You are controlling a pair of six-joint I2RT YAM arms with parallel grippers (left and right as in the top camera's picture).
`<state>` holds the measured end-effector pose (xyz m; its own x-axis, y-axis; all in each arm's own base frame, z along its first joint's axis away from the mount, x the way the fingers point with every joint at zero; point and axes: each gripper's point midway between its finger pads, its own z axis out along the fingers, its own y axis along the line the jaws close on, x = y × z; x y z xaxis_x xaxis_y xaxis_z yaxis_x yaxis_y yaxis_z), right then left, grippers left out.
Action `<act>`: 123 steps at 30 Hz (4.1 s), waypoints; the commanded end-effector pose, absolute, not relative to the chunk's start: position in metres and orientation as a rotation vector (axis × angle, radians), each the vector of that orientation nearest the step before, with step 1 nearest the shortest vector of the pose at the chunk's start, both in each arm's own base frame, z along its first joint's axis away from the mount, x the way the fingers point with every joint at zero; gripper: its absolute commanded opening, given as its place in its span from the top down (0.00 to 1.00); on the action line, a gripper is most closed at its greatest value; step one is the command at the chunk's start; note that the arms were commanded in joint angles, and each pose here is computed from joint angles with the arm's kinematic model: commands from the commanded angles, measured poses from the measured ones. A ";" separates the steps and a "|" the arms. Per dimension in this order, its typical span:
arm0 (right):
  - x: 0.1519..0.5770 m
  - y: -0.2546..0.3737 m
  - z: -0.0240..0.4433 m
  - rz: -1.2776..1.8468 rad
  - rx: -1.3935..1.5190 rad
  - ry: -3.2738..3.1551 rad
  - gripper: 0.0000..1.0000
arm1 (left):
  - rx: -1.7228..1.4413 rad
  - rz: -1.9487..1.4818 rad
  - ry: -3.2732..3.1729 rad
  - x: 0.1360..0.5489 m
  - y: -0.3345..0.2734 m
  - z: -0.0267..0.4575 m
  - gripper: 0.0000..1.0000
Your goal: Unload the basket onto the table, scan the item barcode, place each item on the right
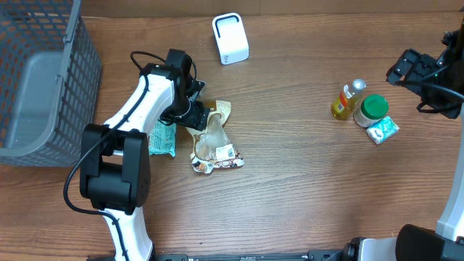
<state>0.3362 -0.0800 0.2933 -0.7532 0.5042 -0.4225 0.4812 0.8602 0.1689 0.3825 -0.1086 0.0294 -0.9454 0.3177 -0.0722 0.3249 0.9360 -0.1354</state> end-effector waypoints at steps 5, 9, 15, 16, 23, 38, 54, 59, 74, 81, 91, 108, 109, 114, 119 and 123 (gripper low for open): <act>0.336 -0.082 0.304 0.062 0.723 2.536 0.00 | 0.547 -0.278 3.055 0.381 -0.112 0.017 0.09; 0.336 -0.082 0.304 0.062 0.723 2.536 0.00 | 0.547 -0.286 3.073 0.379 -0.113 0.009 0.05; 0.336 -0.082 0.304 0.062 0.723 2.536 0.00 | 0.522 -0.459 3.065 0.374 -0.128 0.016 0.00; 0.336 -0.082 0.304 0.062 0.723 2.536 0.00 | 0.516 -0.489 3.062 0.374 -0.130 0.018 0.00; 0.336 -0.082 0.304 0.062 0.723 2.536 0.00 | 0.453 -0.676 3.051 0.375 -0.137 0.047 0.00; 0.336 -0.082 0.304 0.062 0.723 2.536 0.00 | 0.427 -0.686 3.057 0.376 -0.151 0.061 0.00; 0.336 -0.082 0.304 0.062 0.723 2.536 0.00 | 0.562 -0.685 3.081 0.355 -0.182 0.057 0.01; 0.336 -0.082 0.304 0.062 0.724 2.536 0.00 | 0.572 -0.688 3.074 0.355 -0.184 0.057 0.00; 0.336 -0.082 0.304 0.062 0.723 2.536 0.00 | 0.325 -0.697 3.004 0.373 -0.198 0.114 0.39; 0.336 -0.082 0.304 0.062 0.723 2.536 0.00 | 0.413 -0.437 3.101 0.347 -0.211 0.081 0.48; 0.336 -0.082 0.304 0.062 0.723 2.536 0.00 | 0.347 -0.158 3.114 0.342 -0.204 0.070 0.93; 0.336 -0.082 0.304 0.062 0.723 2.536 0.00 | 0.318 -0.163 3.123 0.340 -0.207 0.069 0.95; 0.336 -0.082 0.304 0.062 0.723 2.536 0.00 | 0.316 -0.162 3.125 0.340 -0.207 0.068 0.95; 0.336 -0.082 0.304 0.062 0.723 2.536 0.00 | 0.304 -0.151 3.135 0.339 -0.208 0.061 0.95; 0.336 -0.082 0.304 0.062 0.723 2.536 0.00 | 0.297 -0.172 3.118 0.342 -0.211 0.046 0.95; 0.336 -0.082 0.304 0.062 0.724 2.536 0.00 | 0.297 -0.201 3.112 0.338 -0.212 0.027 0.96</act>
<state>0.3362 -0.0801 0.2931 -0.7528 0.5052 -0.4220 0.4821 0.8596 0.1691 0.3518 -0.2123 0.0514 -0.9798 0.1888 -0.0659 0.1962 0.9715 -0.1333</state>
